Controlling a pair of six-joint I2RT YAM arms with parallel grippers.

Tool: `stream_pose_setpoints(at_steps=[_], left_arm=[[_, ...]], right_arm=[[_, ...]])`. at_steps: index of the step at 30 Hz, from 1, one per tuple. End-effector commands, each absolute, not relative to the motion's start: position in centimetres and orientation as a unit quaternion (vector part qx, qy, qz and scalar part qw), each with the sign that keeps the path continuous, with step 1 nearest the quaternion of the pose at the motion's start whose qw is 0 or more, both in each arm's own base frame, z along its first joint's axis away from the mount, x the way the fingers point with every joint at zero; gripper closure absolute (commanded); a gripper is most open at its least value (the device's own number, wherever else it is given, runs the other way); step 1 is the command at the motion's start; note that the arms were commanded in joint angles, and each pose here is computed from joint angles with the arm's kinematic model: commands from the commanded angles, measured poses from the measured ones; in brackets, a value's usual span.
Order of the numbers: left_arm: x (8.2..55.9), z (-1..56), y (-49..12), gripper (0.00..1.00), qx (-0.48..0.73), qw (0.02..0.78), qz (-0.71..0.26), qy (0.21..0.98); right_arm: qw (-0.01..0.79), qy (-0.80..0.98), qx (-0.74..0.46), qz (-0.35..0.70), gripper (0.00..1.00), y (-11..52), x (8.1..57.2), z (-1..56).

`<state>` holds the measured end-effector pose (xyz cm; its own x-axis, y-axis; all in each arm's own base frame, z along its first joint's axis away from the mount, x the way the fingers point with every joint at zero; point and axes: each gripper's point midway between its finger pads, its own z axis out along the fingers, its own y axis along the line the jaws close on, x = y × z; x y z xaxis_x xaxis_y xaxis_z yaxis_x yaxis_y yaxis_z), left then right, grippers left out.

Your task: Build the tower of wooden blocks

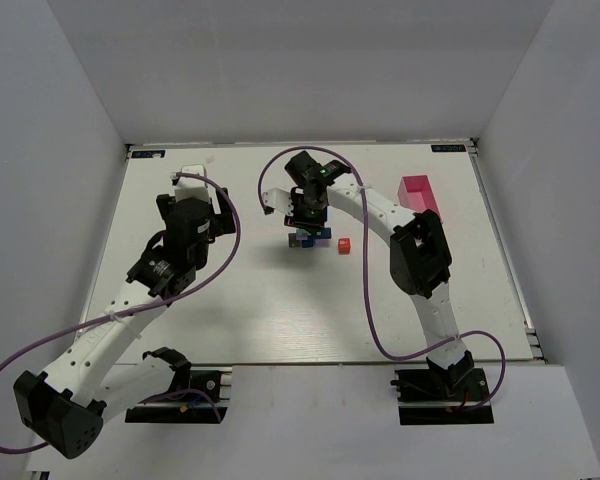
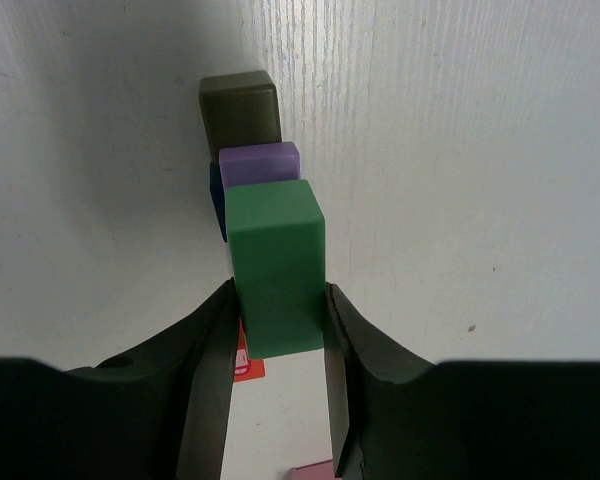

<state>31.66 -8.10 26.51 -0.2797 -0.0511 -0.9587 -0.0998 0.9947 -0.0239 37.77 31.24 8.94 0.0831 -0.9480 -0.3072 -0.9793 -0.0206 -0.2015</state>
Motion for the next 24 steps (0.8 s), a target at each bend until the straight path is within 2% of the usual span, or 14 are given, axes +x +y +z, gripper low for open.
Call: stream_pose_setpoints(at_steps=[1, 24], left_arm=[[31.23, 26.87, -7.55, 0.01, -0.056, 0.603, 0.021, 0.796], [31.23, 26.87, -7.55, 0.01, -0.056, 0.603, 0.021, 0.796]], right_arm=[[0.190, 0.676, -0.711, 0.041, 0.93, 31.70, 38.07, 9.00], [0.184, 0.675, -0.713, 0.040, 0.89, 31.73, 37.88, 8.46]])
